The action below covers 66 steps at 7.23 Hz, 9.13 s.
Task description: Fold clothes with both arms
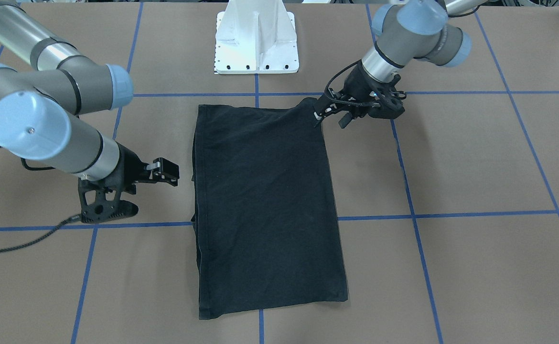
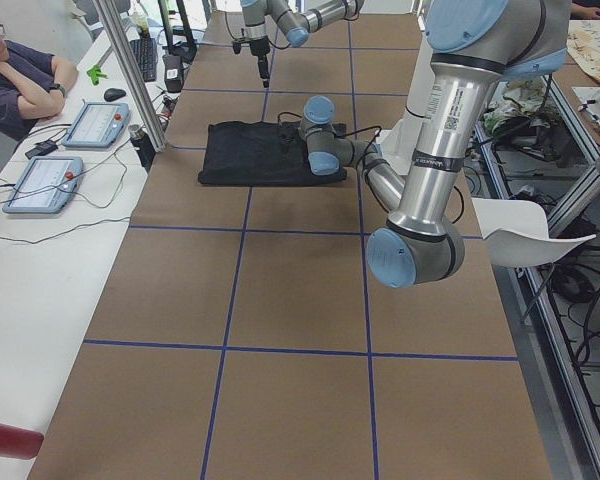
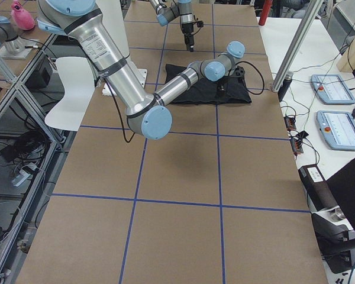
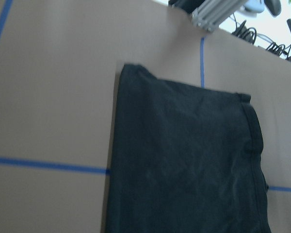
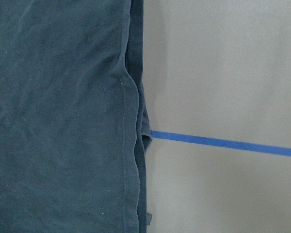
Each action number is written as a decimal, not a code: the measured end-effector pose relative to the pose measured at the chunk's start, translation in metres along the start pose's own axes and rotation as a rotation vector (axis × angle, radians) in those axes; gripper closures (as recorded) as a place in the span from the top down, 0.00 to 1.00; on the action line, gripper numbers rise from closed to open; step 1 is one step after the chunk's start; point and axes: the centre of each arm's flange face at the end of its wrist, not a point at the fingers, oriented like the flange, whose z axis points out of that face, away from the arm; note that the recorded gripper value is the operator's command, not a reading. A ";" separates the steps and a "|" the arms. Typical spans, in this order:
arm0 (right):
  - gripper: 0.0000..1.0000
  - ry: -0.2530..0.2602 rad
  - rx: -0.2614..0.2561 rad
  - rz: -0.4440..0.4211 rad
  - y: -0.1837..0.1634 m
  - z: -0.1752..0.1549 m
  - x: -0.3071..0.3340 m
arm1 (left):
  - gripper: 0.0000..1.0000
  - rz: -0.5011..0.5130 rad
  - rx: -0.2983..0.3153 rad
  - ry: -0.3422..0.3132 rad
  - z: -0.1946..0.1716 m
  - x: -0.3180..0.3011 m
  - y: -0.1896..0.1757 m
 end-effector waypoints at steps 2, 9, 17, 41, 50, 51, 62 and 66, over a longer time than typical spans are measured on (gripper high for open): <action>0.99 -0.025 -0.005 0.047 0.019 -0.005 -0.005 | 1.00 -0.045 -0.057 -0.002 0.023 -0.020 0.049; 1.00 -0.039 -0.002 0.038 0.023 -0.004 -0.010 | 0.94 -0.053 -0.121 -0.104 0.060 -0.052 0.091; 1.00 -0.040 -0.002 0.038 0.022 -0.005 -0.010 | 0.82 -0.043 -0.132 -0.112 0.070 -0.052 0.107; 0.99 0.258 0.040 0.213 0.236 0.189 -0.107 | 0.00 -0.048 -0.127 -0.084 0.029 -0.018 0.106; 0.99 0.130 0.036 0.164 0.245 0.193 -0.079 | 0.00 -0.049 -0.124 -0.090 0.031 -0.020 0.105; 0.98 0.128 0.032 0.169 0.245 0.193 -0.077 | 0.00 -0.050 -0.124 -0.091 0.032 -0.020 0.105; 0.88 0.172 0.013 0.178 0.251 0.205 -0.084 | 0.00 -0.050 -0.123 -0.091 0.032 -0.020 0.105; 0.75 0.173 0.010 0.173 0.253 0.208 -0.084 | 0.00 -0.050 -0.122 -0.092 0.032 -0.021 0.104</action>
